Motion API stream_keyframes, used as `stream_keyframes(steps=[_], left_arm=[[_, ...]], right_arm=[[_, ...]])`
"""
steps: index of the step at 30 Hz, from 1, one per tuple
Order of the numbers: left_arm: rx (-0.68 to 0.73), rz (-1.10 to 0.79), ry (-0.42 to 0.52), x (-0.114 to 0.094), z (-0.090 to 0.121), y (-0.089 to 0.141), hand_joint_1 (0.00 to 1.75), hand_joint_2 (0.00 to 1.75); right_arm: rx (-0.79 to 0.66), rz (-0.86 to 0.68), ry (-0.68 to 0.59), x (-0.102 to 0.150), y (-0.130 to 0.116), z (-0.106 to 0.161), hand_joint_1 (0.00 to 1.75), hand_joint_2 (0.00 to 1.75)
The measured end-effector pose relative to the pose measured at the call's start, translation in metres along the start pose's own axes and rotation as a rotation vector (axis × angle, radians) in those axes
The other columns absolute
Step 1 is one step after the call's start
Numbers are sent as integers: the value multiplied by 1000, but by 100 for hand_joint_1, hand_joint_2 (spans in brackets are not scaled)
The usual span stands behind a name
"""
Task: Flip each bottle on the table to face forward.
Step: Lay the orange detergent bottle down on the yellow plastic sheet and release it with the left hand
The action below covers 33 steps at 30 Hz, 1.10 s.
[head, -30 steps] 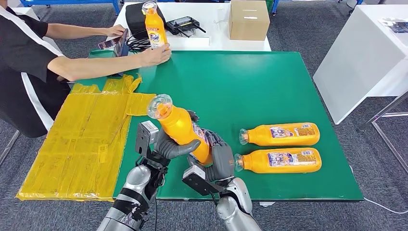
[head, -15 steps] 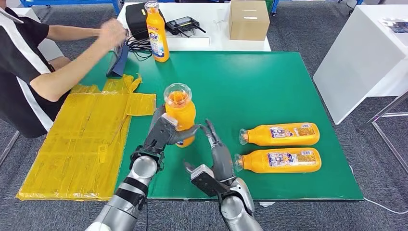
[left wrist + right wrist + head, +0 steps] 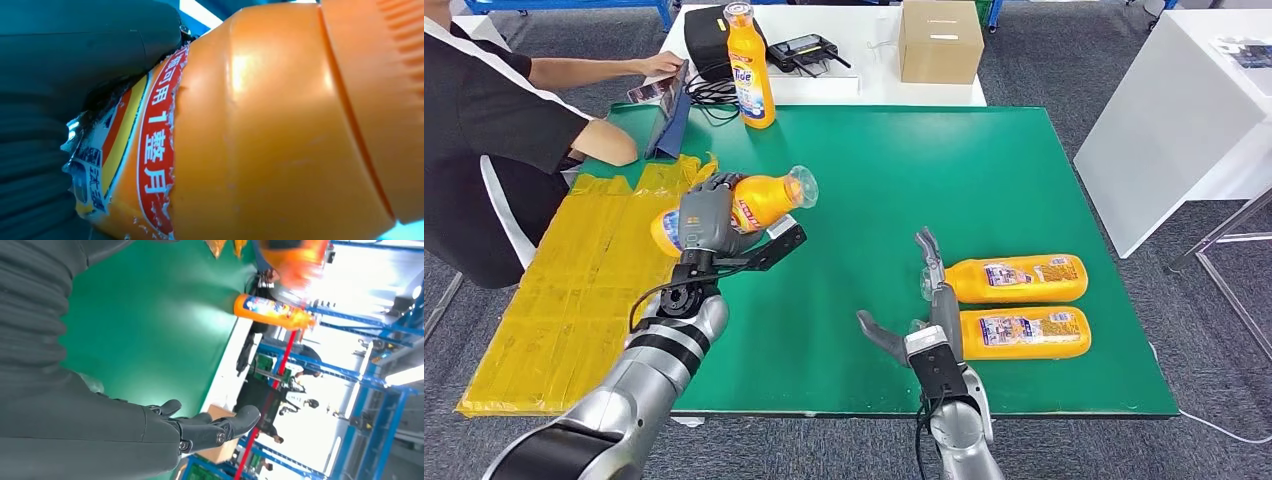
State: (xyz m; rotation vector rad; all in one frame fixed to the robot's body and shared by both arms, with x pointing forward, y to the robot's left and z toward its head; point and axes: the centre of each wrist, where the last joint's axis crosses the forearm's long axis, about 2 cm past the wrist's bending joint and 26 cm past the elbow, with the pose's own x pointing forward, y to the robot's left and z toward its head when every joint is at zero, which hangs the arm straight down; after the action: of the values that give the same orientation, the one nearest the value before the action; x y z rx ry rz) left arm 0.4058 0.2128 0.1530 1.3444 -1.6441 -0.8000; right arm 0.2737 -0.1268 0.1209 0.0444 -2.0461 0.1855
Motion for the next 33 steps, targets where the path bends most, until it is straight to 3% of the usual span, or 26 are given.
stream_keyframes(steps=[4,11,16,17,18,20,21,22,33], left_arm=[[-70,-216,126,-20,3,-14,175,175],[-297,-463,158,-58,21,-31,175,175],[-399,-537,200,-81,32,-36,175,175],[-411,-537,206,-84,34,-37,163,175],[-421,-531,213,-86,35,-37,128,175],[-436,-508,228,-90,36,-37,41,175],[-440,-495,236,-91,37,-37,8,175],[-442,-485,244,-92,37,-37,0,175],[-464,-393,292,-97,38,-36,0,175]], right_arm=[[-24,0,-34,5,-5,-5,0,175],[-60,26,-74,12,-11,-10,0,175],[-70,45,-87,13,-15,-11,0,175],[-70,47,-88,13,-15,-11,0,175],[-70,49,-89,14,-15,-11,0,175],[-69,55,-89,13,-16,-11,0,175],[-69,58,-88,13,-16,-11,0,175],[-69,61,-88,13,-16,-11,0,175],[-67,83,-90,14,-15,-11,0,175]])
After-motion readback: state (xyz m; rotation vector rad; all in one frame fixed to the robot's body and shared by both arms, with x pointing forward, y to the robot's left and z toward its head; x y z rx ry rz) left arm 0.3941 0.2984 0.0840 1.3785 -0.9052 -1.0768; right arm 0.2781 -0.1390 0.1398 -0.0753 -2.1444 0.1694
